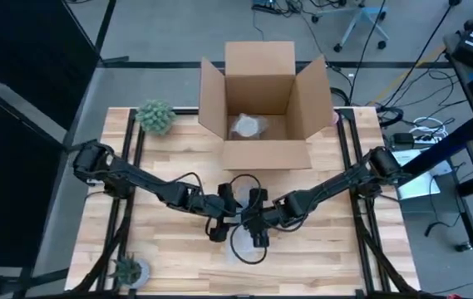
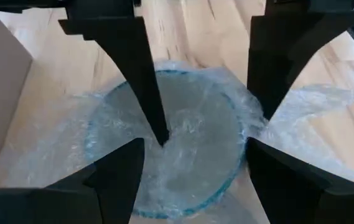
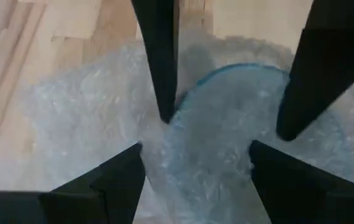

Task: Wrap mug
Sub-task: Wrap the red mug with the bubble wrap

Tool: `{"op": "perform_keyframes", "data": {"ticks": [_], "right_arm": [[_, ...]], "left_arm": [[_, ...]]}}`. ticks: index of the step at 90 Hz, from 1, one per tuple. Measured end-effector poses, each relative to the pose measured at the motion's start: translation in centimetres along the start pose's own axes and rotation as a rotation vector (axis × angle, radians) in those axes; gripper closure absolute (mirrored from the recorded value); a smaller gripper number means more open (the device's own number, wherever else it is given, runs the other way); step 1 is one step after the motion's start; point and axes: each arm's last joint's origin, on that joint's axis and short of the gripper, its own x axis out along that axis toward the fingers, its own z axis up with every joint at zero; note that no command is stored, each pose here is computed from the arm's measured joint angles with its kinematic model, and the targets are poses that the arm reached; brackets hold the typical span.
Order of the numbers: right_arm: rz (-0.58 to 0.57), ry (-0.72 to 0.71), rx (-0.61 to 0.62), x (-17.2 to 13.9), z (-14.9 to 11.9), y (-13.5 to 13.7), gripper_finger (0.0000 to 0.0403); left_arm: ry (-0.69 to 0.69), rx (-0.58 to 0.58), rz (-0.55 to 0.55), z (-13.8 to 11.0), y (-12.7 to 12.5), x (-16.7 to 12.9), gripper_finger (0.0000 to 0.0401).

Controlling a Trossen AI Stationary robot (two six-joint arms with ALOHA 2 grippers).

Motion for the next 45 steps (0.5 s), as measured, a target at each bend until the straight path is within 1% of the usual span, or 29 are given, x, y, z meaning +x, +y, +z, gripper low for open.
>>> {"op": "perform_keyframes", "data": {"ticks": [45], "right_arm": [[0.006, -0.036, 0.006, 0.02, 0.41, -0.12, 0.0145]], "left_arm": [[0.003, 0.005, 0.01, -0.09, -0.24, -0.01, 0.0137]]}}
